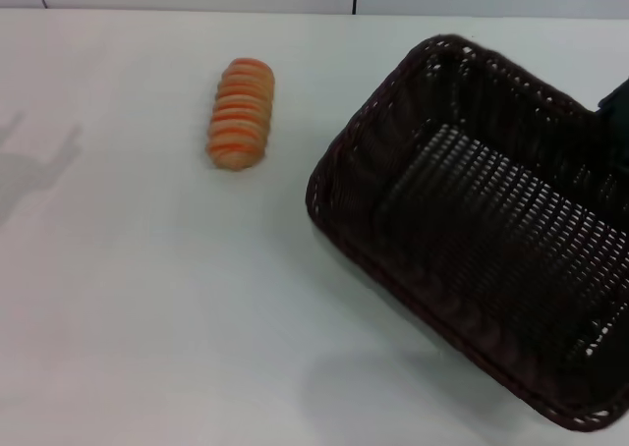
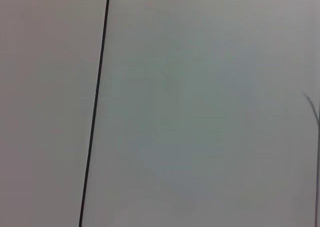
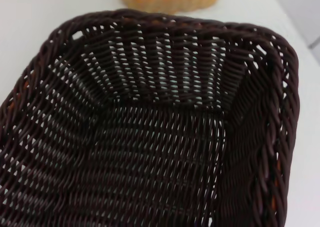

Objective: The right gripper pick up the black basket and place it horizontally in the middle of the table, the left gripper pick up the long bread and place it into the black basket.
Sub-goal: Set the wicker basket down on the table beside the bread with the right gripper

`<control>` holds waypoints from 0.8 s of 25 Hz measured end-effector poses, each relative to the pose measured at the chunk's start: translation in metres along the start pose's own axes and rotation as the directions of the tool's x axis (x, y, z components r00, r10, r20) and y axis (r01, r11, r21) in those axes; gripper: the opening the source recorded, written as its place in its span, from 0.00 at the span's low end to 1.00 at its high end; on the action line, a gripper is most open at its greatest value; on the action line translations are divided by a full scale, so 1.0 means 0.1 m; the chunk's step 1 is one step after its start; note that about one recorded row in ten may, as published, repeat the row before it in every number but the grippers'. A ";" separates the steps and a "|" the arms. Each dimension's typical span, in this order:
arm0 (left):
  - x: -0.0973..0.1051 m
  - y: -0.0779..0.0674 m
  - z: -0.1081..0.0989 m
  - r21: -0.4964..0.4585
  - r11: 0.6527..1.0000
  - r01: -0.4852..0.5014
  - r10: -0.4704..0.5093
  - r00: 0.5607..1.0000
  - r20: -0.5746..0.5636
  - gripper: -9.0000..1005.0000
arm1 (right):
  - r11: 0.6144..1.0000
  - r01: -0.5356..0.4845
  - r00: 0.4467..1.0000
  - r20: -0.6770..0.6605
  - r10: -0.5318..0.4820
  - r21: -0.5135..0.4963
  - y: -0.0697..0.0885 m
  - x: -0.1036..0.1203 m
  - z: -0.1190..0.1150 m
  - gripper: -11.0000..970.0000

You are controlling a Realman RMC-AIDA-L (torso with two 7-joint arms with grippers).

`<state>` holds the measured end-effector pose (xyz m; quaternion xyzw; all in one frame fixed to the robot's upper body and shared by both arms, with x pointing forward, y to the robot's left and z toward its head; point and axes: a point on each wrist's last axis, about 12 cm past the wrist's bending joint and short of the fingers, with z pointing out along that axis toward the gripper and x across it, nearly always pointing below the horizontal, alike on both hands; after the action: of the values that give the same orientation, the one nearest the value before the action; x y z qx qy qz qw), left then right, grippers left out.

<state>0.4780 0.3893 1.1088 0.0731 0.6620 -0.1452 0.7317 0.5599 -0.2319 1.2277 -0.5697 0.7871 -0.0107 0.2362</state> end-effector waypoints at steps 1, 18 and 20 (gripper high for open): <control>0.00 0.00 0.00 0.000 1.000 0.000 0.000 1.000 0.000 0.85 | 1.000 0.015 1.000 -0.009 -0.016 -0.019 -0.02 -0.02 0.01 0.21; 0.00 -0.11 0.16 0.061 0.998 0.006 -0.006 1.000 -0.007 0.85 | 0.960 0.219 0.961 -0.129 -0.243 -0.173 -0.60 -0.02 0.18 0.18; 0.00 -0.11 0.16 0.061 0.998 0.006 -0.006 1.000 -0.007 0.85 | 0.960 0.241 0.958 -0.121 -0.259 -0.144 -0.71 -0.06 0.18 0.17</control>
<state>0.4901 0.3736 1.1114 0.0937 0.6601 -0.1673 0.7263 0.6312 -0.2473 1.2344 -0.6765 0.7223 -0.0297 0.1406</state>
